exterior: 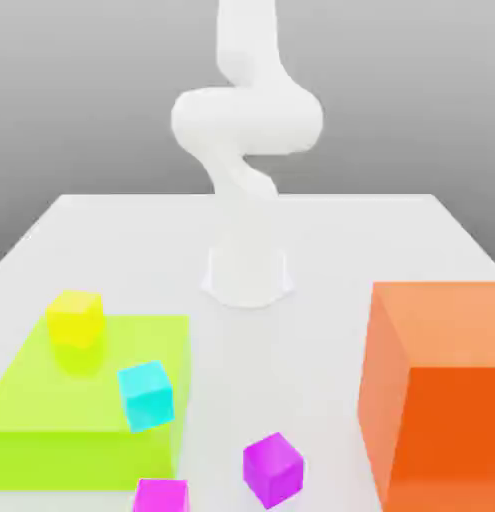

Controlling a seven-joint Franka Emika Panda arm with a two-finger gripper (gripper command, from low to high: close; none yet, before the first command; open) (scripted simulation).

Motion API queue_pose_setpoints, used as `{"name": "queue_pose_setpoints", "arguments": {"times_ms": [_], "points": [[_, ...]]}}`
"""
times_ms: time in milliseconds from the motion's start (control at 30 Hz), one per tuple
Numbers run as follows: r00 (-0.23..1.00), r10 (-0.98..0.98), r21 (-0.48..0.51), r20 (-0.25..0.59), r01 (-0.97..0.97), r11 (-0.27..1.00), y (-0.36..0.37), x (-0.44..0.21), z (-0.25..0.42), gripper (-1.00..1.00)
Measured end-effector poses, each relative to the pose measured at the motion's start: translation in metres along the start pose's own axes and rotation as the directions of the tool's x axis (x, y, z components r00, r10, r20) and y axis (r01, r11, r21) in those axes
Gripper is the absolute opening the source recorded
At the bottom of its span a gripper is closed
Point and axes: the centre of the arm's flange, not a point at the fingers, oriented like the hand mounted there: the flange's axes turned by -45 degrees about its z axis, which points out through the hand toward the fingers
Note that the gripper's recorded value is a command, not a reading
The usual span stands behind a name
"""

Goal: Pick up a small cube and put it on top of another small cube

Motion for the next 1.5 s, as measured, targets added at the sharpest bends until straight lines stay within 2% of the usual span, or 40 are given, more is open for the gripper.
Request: {"name": "queue_pose_setpoints", "arguments": {"times_ms": [233,500,533,667,833,1000,1033,1267,1433,1500], "points": [[0.956,0.236,-0.139,0.173,-0.214,0.967,-0.009,-0.031,0.146,0.00],[0.813,0.495,-0.308,0.307,-0.407,0.860,-0.007,-0.111,0.285,0.00],[0.813,0.495,-0.308,0.307,-0.407,0.860,-0.007,-0.111,0.285,0.00],[0.679,0.640,-0.413,0.359,-0.499,0.762,-0.008,-0.177,0.350,0.00],[0.512,0.765,-0.518,0.390,-0.565,0.642,-0.015,-0.251,0.398,0.00],[0.481,0.784,-0.535,0.392,-0.575,0.619,-0.015,-0.296,0.443,0.00],[0.481,0.784,-0.536,0.392,-0.574,0.620,-0.014,-0.303,0.449,-1.00],[0.481,0.785,-0.534,0.391,-0.576,0.619,-0.014,-0.302,0.449,-1.00],[0.485,0.783,-0.533,0.391,-0.574,0.622,-0.016,-0.266,0.409,-1.00],[0.563,0.727,-0.486,0.393,-0.544,0.684,-0.015,-0.231,0.394,-1.00]]}}
